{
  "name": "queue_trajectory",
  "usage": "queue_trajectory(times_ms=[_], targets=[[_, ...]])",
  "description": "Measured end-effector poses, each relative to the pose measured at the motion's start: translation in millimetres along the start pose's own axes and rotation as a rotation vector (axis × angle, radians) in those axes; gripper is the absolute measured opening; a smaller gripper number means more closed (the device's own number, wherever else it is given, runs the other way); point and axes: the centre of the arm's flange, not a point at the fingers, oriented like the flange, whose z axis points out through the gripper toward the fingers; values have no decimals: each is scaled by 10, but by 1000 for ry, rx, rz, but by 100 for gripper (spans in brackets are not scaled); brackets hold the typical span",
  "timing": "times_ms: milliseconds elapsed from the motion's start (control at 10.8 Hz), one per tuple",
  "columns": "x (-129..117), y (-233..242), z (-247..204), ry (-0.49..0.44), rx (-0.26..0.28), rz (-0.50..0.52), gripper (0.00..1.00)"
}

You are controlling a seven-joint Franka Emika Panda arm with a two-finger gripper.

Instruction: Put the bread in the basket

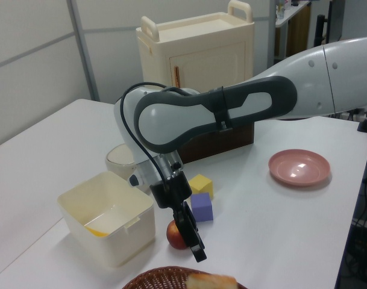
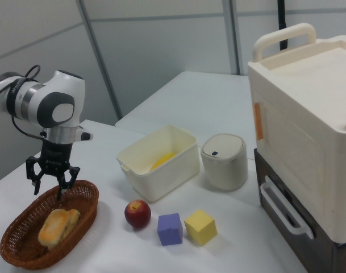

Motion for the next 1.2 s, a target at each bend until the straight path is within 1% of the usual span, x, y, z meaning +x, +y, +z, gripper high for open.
queue_trajectory(times_ms=[93, 185, 278, 370, 556, 648, 741, 834, 1019, 1111, 1204], targets=[[-19, 45, -26, 5, 0, 15, 74], [-78, 176, -114, 21, -7, 41, 90], [-189, 388, -262, 37, -41, 79, 100], [-338, 637, -435, 47, -99, 124, 100], [-637, 1059, -714, 32, -242, 210, 100], [-764, 1230, -802, 23, -292, 247, 100], [-868, 1403, -889, 44, -323, 279, 100], [-975, 1590, -978, 84, -340, 312, 100], [-1239, 1929, -1135, 149, -350, 374, 100], [-1362, 2000, -1228, 164, -363, 404, 100], [-1480, 2010, -1341, 180, -389, 452, 100]])
